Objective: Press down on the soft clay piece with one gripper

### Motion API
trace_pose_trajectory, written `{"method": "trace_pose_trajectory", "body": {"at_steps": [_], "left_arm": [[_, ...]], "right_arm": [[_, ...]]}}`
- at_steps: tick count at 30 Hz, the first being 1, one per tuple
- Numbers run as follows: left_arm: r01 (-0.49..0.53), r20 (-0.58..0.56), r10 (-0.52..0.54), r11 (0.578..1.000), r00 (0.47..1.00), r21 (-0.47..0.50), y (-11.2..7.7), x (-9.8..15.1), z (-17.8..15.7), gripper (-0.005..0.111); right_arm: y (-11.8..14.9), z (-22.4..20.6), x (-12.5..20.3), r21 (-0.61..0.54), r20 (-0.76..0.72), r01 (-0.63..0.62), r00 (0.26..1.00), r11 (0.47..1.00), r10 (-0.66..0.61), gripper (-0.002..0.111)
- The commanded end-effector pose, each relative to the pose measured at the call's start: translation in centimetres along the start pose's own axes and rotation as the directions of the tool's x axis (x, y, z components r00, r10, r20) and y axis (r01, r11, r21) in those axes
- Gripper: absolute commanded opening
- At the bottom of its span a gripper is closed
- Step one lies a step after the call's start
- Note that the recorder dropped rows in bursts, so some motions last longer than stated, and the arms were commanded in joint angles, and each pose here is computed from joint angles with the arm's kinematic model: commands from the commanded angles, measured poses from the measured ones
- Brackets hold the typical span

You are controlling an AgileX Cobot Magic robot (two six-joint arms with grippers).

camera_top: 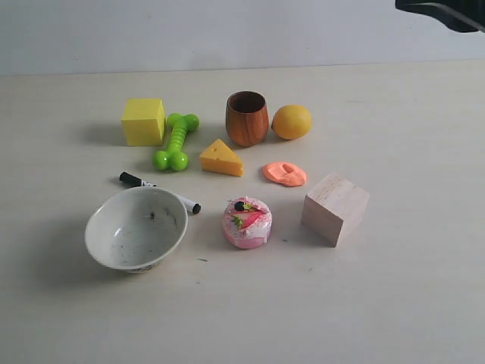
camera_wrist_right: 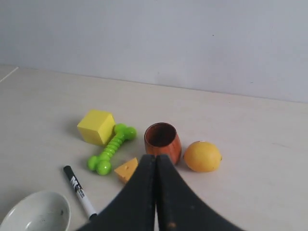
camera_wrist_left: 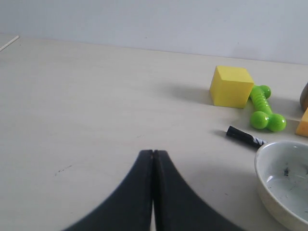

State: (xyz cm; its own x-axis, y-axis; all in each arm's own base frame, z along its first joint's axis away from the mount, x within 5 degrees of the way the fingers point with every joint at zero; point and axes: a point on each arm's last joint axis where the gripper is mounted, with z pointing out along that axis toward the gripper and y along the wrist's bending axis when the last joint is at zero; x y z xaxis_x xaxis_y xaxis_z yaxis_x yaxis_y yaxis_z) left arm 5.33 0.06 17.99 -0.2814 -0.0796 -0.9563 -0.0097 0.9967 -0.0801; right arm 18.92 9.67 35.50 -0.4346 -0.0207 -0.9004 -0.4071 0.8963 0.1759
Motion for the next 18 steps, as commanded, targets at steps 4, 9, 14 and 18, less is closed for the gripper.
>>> {"method": "trace_pose_trajectory", "body": {"at_steps": [4, 9, 14, 18], "left_arm": [[0.003, 0.013, -0.003, 1.0, 1.0, 0.0, 0.0, -0.1, 0.0, 0.0], [0.003, 0.013, -0.003, 1.0, 1.0, 0.0, 0.0, -0.1, 0.0, 0.0], [0.003, 0.013, -0.003, 1.0, 1.0, 0.0, 0.0, -0.1, 0.0, 0.0], [0.003, 0.013, -0.003, 1.0, 1.0, 0.0, 0.0, -0.1, 0.0, 0.0]], "right_arm": [[0.1, -1.0, -0.2, -0.006, 0.032, -0.004, 0.999, 1.0, 0.004, 0.0], [-0.1, -1.4, -0.4, 0.016, 0.052, 0.054, 0.997, 0.998, -0.055, 0.0], [-1.9, -3.5, -0.7, 0.113, 0.085, 0.03, 0.996, 0.993, -0.039, 0.0], [-4.0, -6.1, -0.7, 0.245, 0.104, -0.033, 0.995, 0.969, 0.008, 0.0]]}}
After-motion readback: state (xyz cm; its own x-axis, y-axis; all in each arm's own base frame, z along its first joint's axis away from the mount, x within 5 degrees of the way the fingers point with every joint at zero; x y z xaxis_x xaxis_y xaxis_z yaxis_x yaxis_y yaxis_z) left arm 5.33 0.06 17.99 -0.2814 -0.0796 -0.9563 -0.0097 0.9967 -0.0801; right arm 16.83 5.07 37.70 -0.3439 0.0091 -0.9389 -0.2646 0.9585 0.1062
